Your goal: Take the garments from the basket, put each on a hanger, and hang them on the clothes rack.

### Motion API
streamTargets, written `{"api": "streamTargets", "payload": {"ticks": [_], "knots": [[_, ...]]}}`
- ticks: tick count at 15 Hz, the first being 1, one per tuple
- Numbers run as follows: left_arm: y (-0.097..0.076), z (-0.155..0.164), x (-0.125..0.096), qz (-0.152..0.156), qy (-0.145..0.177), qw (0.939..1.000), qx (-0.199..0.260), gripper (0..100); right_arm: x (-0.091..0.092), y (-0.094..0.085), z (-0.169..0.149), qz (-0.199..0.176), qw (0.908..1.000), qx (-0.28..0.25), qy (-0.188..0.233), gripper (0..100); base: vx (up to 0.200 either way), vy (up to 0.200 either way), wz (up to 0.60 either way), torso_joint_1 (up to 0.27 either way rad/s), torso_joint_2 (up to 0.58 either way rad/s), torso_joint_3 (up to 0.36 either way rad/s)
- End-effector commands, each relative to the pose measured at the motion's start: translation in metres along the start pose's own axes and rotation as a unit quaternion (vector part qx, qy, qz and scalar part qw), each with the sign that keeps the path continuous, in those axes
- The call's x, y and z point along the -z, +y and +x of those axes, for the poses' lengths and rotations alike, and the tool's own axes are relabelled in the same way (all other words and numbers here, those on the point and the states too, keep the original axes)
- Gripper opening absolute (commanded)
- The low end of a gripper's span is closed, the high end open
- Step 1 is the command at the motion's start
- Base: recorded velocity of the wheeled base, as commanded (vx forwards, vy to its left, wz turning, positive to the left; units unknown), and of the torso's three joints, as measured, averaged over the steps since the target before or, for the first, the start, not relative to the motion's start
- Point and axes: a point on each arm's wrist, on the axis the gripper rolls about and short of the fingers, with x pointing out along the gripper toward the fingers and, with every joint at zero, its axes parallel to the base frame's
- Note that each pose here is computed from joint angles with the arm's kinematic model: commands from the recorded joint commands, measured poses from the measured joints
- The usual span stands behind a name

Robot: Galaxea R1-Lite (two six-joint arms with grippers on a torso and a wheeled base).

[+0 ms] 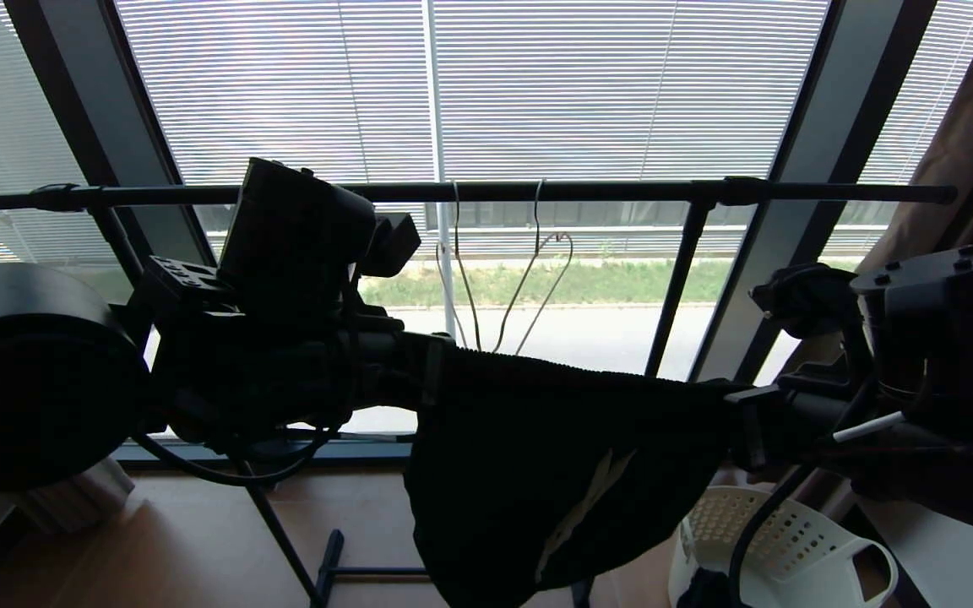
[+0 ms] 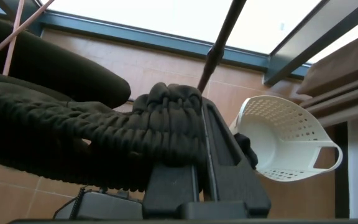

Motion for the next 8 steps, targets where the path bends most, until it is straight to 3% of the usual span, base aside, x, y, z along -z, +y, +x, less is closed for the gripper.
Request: {"api": "streamTargets", "payload": {"ticks": [1,8], "knots": [[-0.0015,0.0007,0.0018,0.002,0.003,1.0,-0.001,0,-0.0005,0.0001,-0.0002,0.0,1.0,0.0,-0.001,0,0.0,0.0,0.0,0.0,0.0,0.0],[-0.0043,-0.0012,0.0007,0.009,-0.001,1.0,0.004,0,0.0005,-0.0002,0.0005,-0.001,1.0,-0.001,-0.007,0,0.0,0.0,0.0,0.0,0.0,0.0]]}}
